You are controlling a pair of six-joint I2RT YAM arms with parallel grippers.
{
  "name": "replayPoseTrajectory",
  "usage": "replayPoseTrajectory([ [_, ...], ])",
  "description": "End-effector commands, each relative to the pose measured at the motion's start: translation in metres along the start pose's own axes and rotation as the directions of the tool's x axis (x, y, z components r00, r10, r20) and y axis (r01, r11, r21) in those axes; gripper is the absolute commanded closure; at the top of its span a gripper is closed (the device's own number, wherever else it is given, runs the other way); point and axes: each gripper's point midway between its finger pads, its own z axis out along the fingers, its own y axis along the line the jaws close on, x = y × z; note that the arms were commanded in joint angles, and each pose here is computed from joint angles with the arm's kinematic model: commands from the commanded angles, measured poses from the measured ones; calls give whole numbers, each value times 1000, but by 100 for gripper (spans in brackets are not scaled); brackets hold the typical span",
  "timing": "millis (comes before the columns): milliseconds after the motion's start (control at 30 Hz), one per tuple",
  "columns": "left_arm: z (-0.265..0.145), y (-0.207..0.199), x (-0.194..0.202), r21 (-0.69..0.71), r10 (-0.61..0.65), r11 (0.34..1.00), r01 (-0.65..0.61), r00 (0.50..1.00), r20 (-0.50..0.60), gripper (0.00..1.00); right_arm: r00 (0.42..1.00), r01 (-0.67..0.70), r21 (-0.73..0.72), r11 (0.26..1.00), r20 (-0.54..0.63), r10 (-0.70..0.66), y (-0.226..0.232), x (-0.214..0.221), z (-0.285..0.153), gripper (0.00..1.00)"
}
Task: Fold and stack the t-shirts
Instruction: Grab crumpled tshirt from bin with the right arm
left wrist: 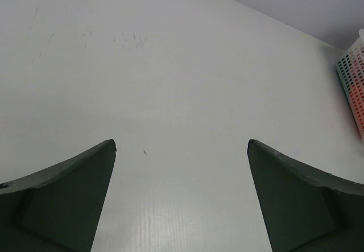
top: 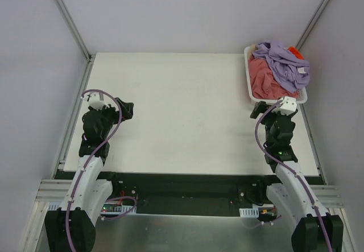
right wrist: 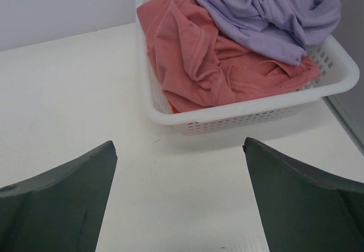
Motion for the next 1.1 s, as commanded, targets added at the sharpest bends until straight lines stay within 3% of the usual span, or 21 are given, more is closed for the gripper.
replayPoseTrajectory([
  [0,-1,-9,-18,18,13,1000,-14,999,52,1,991,-105,-74,992,79,111,17,-30,1,4],
  [167,0,-8,-22,-8,-4,1000,4,1000,31,1,996,-85,11,996,0,85,10,-38,17,4],
  [267,0,-3,-23,-73,-30,997,28,999,-34,1,992,-78,82,994,-95,86,9,-70,33,4],
  [400,2,-4,-18,-73,-41,997,36,997,-66,1,957,-78,257,963,-252,145,-17,-86,57,4],
  [533,2,-2,-17,-78,-47,996,41,997,-68,1,923,-101,320,942,-323,209,-40,-97,93,4],
  [767,4,-2,-15,-75,-47,996,41,996,-80,1,884,-163,409,898,-344,317,-75,-95,164,4],
  [933,7,-1,-11,-77,-52,996,45,994,-94,1,781,-372,442,816,-326,533,-80,-71,217,4],
  [1067,8,-2,-10,-72,-50,997,43,994,-100,1,730,-447,477,757,-294,617,-81,-56,250,3],
])
